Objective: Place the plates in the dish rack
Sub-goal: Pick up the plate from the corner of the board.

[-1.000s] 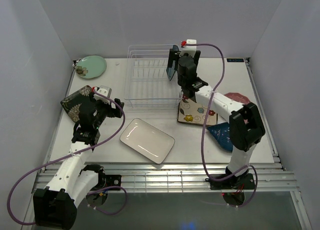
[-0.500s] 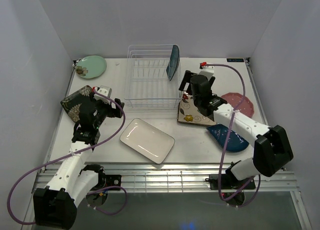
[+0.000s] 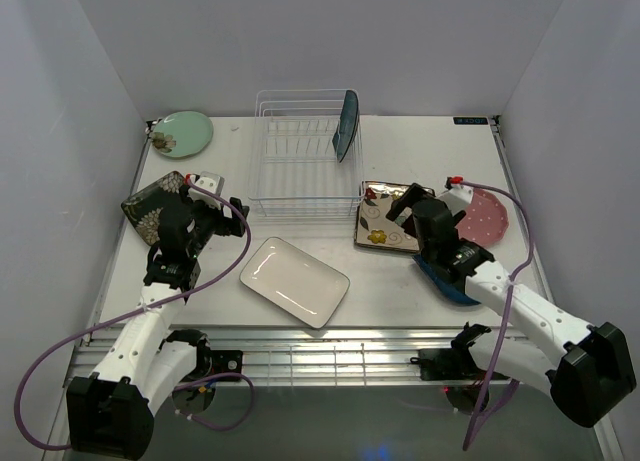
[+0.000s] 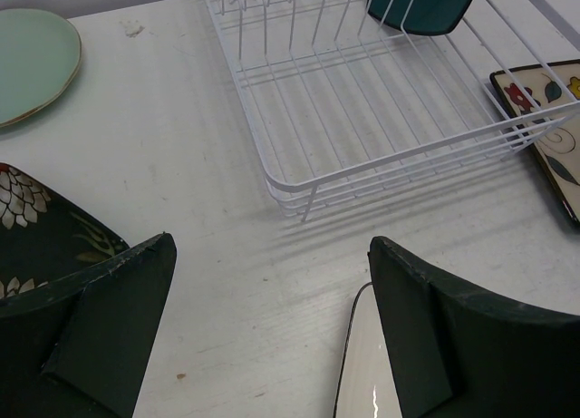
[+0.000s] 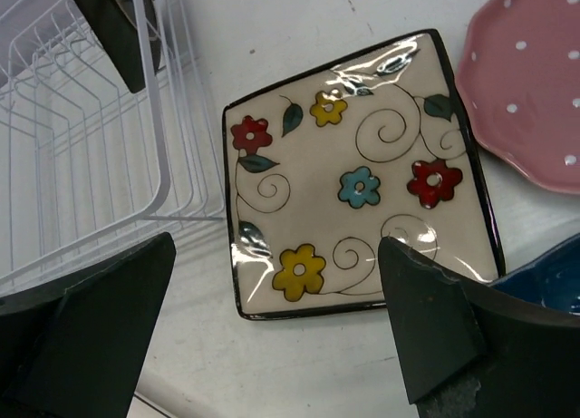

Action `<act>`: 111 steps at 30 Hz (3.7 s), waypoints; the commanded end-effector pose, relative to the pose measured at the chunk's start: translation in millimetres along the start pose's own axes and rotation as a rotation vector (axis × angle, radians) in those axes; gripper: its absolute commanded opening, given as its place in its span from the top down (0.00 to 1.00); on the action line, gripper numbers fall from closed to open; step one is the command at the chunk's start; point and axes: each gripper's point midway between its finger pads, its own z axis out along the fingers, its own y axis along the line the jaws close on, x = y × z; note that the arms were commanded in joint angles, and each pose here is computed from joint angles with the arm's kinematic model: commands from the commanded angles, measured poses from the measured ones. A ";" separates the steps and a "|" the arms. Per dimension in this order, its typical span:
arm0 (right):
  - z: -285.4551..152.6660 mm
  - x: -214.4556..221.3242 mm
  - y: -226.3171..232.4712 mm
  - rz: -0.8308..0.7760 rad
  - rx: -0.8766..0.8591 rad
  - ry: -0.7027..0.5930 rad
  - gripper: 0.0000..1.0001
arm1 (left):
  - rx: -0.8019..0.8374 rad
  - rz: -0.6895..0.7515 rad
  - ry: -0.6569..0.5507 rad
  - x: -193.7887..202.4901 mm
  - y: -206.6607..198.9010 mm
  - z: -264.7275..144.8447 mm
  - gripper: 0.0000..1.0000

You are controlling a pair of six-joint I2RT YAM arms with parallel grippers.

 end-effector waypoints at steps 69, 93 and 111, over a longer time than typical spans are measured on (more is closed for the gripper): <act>-104.7 133.7 -168.7 0.746 0.684 0.284 0.01 | 0.094 0.014 0.001 -3.1 -16.5 -1.8 0.02; -86.1 108.9 -202.9 0.918 0.700 -0.046 0.29 | 0.073 0.011 0.007 -2.0 -12.7 -0.9 0.02; -74.8 114.6 -204.2 0.945 0.738 -0.082 0.73 | 0.067 0.013 0.007 -2.0 -11.6 -0.8 0.02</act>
